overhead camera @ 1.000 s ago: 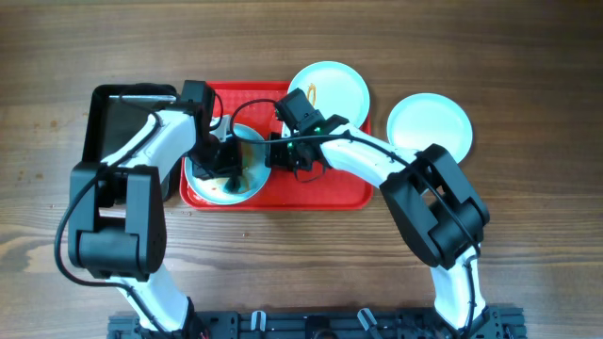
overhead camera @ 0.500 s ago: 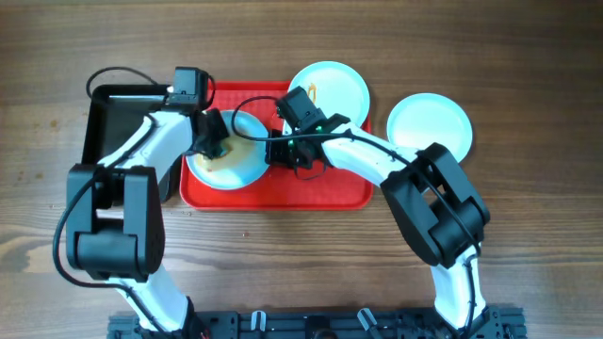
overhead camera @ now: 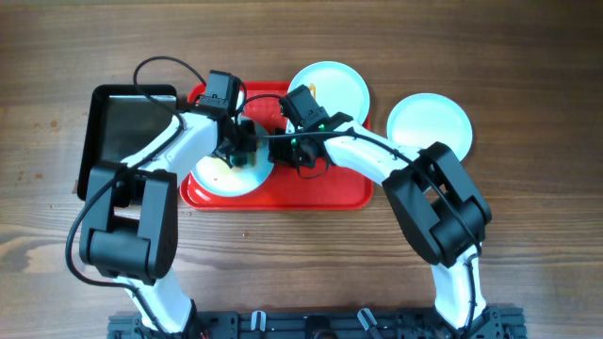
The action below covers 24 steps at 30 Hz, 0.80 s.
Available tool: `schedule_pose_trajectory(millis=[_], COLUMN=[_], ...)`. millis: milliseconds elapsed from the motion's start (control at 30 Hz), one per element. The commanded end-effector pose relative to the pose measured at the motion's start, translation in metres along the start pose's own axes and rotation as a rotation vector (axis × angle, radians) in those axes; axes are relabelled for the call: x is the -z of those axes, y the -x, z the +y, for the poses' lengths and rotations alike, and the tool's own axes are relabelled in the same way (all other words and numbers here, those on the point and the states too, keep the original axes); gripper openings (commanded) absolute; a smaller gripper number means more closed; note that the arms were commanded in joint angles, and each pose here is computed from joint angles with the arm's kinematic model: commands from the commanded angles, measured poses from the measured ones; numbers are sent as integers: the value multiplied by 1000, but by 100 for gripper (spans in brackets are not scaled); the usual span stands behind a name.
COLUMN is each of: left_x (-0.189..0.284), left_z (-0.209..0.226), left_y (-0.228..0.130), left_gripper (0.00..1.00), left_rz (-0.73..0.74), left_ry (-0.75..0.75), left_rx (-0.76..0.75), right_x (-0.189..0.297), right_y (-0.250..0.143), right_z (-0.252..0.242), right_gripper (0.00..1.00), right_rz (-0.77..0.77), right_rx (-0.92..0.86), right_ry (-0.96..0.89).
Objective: Clean dirty plates on tray and stack at the side
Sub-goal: 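Continue scrubbing the plate with the left gripper's sponge, right gripper holding rim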
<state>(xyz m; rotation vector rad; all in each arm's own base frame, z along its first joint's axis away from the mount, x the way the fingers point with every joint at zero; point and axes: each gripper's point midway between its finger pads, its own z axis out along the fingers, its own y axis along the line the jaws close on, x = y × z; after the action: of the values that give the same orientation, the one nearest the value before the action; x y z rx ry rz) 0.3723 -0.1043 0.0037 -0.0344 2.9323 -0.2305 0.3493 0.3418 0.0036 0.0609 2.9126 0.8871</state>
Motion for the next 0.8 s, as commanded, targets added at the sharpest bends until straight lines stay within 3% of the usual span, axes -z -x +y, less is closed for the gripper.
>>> schedule_pose_trajectory(millis=[0,233,400,533,667,767], left_x=[-11,7,18,23,47,84], left_z=[5,98,129,126,96,86], left_y=[-52,-62,-48,-30,-5,17], left_gripper=[4,4,4,4,4,4], left_rz=[205,179,51,6,47,36], left_ry=[-24,409,572,552,358,304], left_rx=[9,376,499,510,562,571], right_x=[-9,-9,-9,-9,-9,-9], right_y=[-7,-7,-7,-7,-8,-7], right_z=[-5,-4,-4,-4,-4,-5], right_gripper=[4,4,4,4,4,4], right_rz=[24,25,25,25,26,25], right_rx=[15,16,17,16,16,13], right_ry=[-5,-2,-2,-2,-4,-5])
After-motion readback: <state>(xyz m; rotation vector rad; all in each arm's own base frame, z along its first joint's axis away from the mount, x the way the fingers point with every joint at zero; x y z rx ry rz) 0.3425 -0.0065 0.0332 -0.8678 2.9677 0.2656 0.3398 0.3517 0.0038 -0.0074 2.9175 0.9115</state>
